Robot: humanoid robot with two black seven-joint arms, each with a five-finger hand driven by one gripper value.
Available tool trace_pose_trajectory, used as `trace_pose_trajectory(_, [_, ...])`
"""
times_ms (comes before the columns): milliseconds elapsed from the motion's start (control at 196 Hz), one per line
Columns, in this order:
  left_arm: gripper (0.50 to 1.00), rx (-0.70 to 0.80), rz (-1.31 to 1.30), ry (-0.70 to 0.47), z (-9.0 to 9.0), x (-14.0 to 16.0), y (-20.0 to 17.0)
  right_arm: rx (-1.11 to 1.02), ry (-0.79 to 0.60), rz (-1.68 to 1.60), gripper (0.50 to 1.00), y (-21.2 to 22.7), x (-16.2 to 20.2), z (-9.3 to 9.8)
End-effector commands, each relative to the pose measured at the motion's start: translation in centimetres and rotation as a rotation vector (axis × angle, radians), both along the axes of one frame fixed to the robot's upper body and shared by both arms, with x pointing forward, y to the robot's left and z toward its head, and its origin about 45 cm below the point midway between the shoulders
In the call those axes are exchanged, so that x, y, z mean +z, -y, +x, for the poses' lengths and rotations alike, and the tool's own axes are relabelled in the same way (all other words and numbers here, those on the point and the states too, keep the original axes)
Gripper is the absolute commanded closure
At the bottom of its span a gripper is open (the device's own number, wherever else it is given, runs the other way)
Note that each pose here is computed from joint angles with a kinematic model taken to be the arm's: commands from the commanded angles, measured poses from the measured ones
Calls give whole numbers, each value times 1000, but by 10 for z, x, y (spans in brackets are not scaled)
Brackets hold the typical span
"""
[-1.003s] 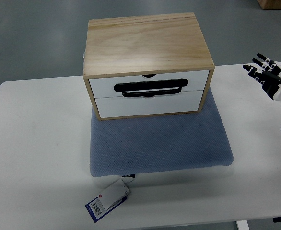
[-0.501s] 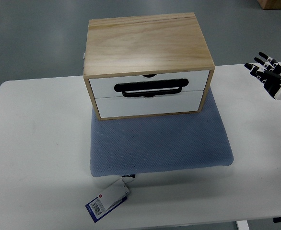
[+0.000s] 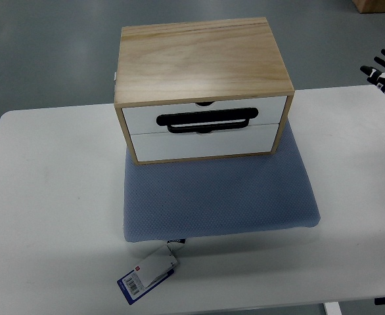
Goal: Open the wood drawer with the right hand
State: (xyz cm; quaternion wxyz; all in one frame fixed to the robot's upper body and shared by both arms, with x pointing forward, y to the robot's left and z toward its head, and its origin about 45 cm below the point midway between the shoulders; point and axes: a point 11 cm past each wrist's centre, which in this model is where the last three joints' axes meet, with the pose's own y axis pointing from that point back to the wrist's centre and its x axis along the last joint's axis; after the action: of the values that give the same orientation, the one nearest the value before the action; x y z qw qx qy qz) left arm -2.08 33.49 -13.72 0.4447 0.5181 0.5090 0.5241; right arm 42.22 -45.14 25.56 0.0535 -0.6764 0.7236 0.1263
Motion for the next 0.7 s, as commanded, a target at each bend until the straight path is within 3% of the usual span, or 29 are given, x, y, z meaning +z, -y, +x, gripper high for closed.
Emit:
trace_pose_trajectory(0, [500, 1, 0, 0, 0, 0, 0, 15, 52, -41, 572, 14, 42, 6])
trace_pose_trajectory(164, [500, -1, 0, 0, 0, 0, 0, 168, 127, -166, 572, 5, 98, 14])
trace_pose_trajectory(430, [500, 1, 0, 0, 0, 0, 0, 423, 238, -308, 572, -30, 175, 8])
trace_pose_trajectory(552, [500, -1, 0, 0, 0, 0, 0, 490, 250, -332, 570, -44, 186, 4])
trace_pose_trajectory(558, [500, -1, 0, 0, 0, 0, 0, 562, 257, -348, 570, -62, 193, 1])
trace_pose_trajectory(639, [500, 1, 0, 0, 0, 0, 0, 606, 261, -357, 570, -74, 196, -1])
trace_pose_trajectory(645, [500, 1, 0, 0, 0, 0, 0, 659, 264, -378, 570, -92, 201, -3])
trace_pose_trajectory(696, [500, -1, 0, 0, 0, 0, 0, 700, 255, -400, 572, -105, 202, -4])
